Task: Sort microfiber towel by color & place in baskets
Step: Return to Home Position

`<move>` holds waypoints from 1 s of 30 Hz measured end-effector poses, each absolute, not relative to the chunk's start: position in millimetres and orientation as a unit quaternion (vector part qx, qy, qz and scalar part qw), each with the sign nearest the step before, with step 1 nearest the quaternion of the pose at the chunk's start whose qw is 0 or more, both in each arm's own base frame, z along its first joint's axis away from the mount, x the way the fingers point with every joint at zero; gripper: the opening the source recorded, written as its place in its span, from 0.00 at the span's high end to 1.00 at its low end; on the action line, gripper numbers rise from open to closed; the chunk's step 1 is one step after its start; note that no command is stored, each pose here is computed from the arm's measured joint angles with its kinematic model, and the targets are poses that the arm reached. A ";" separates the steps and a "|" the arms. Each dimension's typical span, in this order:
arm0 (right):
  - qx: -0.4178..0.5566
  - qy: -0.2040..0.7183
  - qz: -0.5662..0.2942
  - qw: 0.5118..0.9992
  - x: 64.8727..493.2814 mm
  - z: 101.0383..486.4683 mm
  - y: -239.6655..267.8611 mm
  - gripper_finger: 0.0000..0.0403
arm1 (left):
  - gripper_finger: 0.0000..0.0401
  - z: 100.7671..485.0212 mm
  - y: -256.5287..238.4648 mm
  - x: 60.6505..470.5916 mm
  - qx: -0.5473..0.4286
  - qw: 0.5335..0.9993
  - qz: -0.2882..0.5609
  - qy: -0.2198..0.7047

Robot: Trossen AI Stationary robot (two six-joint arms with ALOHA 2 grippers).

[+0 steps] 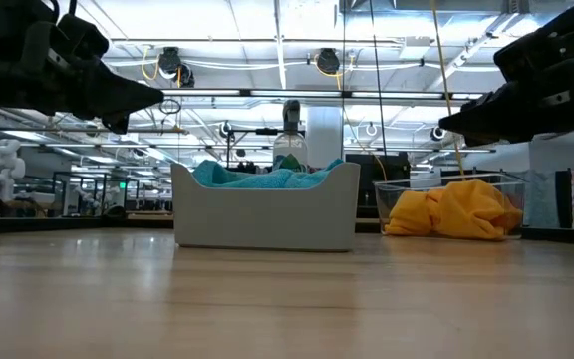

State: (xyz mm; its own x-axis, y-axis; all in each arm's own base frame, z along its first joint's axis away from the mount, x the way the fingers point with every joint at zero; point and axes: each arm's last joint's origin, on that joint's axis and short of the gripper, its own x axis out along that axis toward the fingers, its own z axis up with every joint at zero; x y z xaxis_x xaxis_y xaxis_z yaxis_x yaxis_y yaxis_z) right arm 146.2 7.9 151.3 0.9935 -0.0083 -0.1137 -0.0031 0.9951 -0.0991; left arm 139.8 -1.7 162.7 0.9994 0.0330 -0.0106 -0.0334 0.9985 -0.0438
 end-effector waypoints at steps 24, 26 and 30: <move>-0.094 -0.011 0.007 0.996 107.7 171.3 7.9 1.00 | 1.00 160.3 -0.4 120.6 -0.029 0.998 0.043 0.037; -0.103 -0.019 0.006 0.994 104.6 172.4 7.6 1.00 | 1.00 159.8 -0.3 120.2 -0.029 0.998 0.043 0.040; -0.105 -0.029 0.005 0.994 98.6 173.0 7.0 1.00 | 1.00 159.9 -0.3 119.6 -0.030 0.998 0.043 0.039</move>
State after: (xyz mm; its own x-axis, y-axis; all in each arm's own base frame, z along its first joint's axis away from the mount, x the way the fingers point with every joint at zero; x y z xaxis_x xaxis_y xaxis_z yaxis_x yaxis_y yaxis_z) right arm 98.6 7.0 173.0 0.9983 0.0154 0.0559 -0.0033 0.9777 -0.2100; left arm 119.6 -0.3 159.9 0.9932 0.0843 -0.0806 -0.0890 0.9944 -0.0563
